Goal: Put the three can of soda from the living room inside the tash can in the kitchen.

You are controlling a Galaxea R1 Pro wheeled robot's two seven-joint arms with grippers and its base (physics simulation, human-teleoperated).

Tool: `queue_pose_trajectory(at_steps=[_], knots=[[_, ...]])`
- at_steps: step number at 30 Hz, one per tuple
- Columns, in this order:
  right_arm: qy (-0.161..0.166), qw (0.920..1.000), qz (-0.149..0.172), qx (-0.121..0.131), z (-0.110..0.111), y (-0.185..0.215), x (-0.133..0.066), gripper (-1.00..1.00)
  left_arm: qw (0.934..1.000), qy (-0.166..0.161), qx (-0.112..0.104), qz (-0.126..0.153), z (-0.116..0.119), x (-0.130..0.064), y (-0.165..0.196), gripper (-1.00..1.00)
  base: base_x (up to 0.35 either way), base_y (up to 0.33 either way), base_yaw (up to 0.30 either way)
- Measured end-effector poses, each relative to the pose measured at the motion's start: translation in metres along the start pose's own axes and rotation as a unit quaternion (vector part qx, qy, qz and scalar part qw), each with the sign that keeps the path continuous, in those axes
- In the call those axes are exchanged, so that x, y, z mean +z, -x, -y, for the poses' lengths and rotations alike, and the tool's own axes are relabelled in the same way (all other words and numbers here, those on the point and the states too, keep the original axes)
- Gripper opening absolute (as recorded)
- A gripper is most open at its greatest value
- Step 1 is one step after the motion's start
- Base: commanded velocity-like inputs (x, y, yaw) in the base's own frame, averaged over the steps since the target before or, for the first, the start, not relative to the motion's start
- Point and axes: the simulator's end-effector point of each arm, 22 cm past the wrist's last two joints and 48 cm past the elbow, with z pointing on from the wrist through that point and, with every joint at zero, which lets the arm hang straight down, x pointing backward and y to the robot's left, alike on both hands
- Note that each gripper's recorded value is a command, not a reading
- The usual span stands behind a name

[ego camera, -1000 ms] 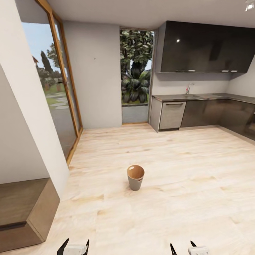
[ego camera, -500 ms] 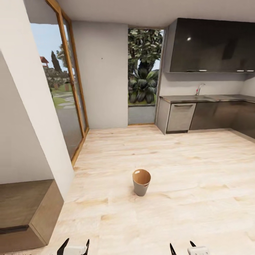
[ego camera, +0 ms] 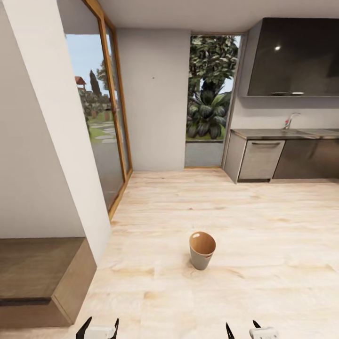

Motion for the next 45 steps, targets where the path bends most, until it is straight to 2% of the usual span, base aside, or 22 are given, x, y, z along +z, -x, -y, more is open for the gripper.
queue_pose_trajectory(at_steps=[13,37,45], knots=[[-0.001,1.0000,0.000,0.002,0.0005,-0.0001,-0.0001,1.00,1.0000,0.000,0.000,-0.001,0.0000,0.0000,-0.0006,1.00,0.193,-0.014,0.015],[0.000,1.0000,-0.001,-0.001,-0.0002,-0.0004,-0.0002,1.00,1.0000,0.000,0.000,0.000,0.0000,-0.0001,0.0002,1.00,0.202,-0.127,0.000],[0.001,1.0000,-0.002,-0.002,-0.0004,-0.0018,-0.0004,1.00,1.0000,0.000,0.000,0.001,0.0000,-0.0001,0.0005,1.00,0.215,-0.028,0.000]])
